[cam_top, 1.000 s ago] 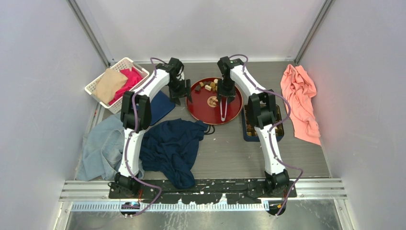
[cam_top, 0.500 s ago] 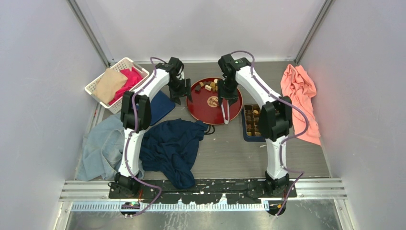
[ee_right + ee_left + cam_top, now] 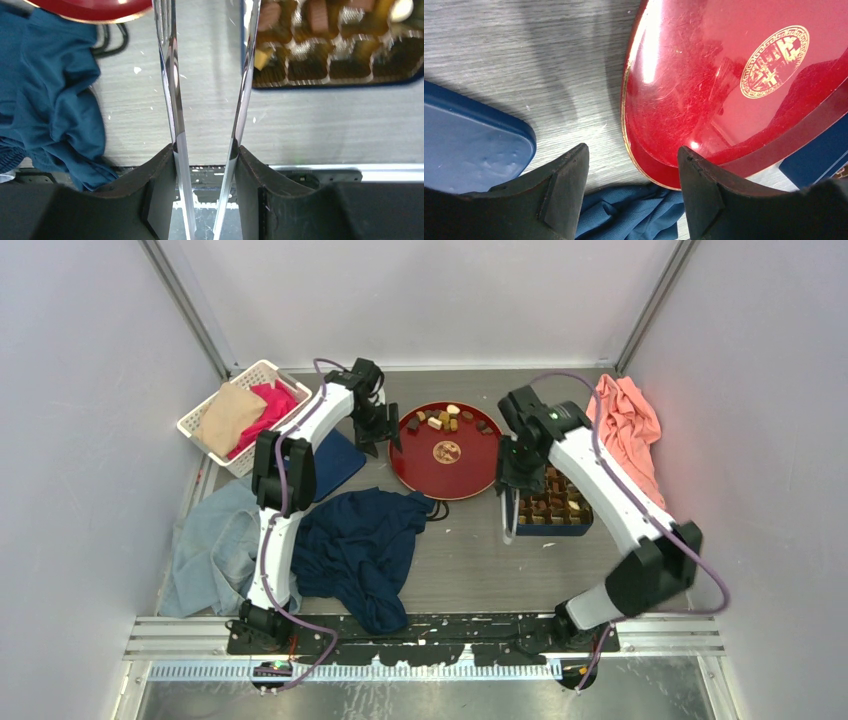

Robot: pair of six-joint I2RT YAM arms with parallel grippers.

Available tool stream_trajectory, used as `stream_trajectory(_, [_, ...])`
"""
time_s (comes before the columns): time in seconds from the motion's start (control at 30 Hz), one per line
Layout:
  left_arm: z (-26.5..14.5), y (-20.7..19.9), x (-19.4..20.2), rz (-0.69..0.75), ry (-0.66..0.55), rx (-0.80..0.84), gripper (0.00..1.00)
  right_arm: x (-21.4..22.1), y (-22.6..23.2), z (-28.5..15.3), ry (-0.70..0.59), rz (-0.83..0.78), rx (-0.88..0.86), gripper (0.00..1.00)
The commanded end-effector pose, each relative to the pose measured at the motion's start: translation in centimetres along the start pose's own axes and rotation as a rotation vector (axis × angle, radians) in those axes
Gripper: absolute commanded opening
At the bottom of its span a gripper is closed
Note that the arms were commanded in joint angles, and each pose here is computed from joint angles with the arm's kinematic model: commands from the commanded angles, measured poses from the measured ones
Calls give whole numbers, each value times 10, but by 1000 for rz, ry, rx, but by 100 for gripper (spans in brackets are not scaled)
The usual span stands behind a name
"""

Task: Pack the chocolate
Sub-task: Place the fake chocolate in the packing box.

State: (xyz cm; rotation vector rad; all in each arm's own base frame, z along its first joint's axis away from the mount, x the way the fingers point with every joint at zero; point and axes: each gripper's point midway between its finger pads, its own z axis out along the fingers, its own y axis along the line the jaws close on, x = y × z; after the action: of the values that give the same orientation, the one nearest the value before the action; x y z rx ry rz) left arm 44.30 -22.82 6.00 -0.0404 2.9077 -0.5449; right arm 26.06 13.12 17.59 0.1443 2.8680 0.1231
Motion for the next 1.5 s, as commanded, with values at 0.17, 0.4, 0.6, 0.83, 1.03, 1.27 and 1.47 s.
stream_trajectory(0.17, [-46,-14,-21,28,-107,16,66,75,-50,-9,-17,276,92,26])
stream_trajectory(0.4, [-57,-12,-17,-40,-114,13,66,83,-64,-5,-41,305,140,26])
stream_trajectory(0.6, [-51,-17,-10,-120,-102,49,66,86,-66,6,-8,300,157,27])
stream_trajectory(0.83, [-58,5,0,-208,-91,-37,66,89,-67,7,34,326,172,27])
stream_trajectory(1.03, [-67,14,-4,-257,-107,-86,66,98,-66,10,109,317,178,26])
stream_trajectory(1.27, [-64,-2,6,-339,-63,-25,65,112,-68,12,154,320,171,26])
stream_trajectory(1.47, [-68,-1,2,-330,-78,-37,65,128,-75,15,191,326,184,26])
